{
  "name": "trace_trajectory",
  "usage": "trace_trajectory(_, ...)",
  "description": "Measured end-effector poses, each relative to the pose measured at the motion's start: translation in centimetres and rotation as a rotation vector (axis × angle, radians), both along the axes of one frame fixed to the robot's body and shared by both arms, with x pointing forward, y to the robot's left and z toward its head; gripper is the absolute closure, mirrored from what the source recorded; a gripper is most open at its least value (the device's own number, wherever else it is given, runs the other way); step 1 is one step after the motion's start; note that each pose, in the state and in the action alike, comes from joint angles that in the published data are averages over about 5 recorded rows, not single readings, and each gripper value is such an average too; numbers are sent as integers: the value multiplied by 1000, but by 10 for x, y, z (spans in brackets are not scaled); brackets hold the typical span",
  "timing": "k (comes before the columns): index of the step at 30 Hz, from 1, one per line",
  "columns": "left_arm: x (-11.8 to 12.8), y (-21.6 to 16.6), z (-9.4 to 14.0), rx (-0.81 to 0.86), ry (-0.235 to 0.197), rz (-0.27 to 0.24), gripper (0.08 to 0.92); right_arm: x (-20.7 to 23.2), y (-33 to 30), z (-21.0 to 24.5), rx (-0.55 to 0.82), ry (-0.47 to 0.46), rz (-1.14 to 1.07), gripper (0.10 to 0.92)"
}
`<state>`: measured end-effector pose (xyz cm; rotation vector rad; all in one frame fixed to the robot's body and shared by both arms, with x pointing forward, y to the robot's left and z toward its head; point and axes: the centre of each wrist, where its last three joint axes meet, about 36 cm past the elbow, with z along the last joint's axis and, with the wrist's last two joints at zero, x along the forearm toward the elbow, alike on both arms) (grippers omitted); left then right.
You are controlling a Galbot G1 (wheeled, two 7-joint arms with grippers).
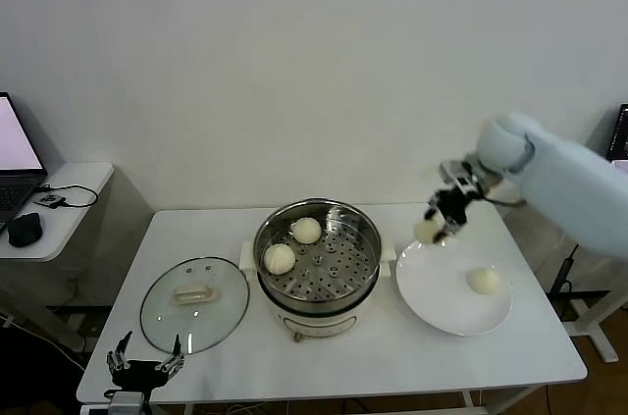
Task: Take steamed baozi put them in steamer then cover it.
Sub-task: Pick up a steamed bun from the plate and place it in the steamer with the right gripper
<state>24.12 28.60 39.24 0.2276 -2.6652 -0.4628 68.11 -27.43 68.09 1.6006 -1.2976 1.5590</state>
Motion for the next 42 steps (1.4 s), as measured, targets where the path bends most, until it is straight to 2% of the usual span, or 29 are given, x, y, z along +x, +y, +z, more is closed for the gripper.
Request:
trace_trajectory(6,0,0,2,-3,-8,9,177,1,60,28,2,-46,223,530)
trace_trajectory(11,-2,-1,3,-5,-7,13,177,-10,109,32,-20,-76,418,530)
trace_trajectory(26,-5,-1,5,-5,-9,17,177,-51,203,-16,-172,-134,893,521)
trace_trajectory(42,-6,-2,3,-10,-2,25,177,-89,248,-57,-232,-158,1124,522)
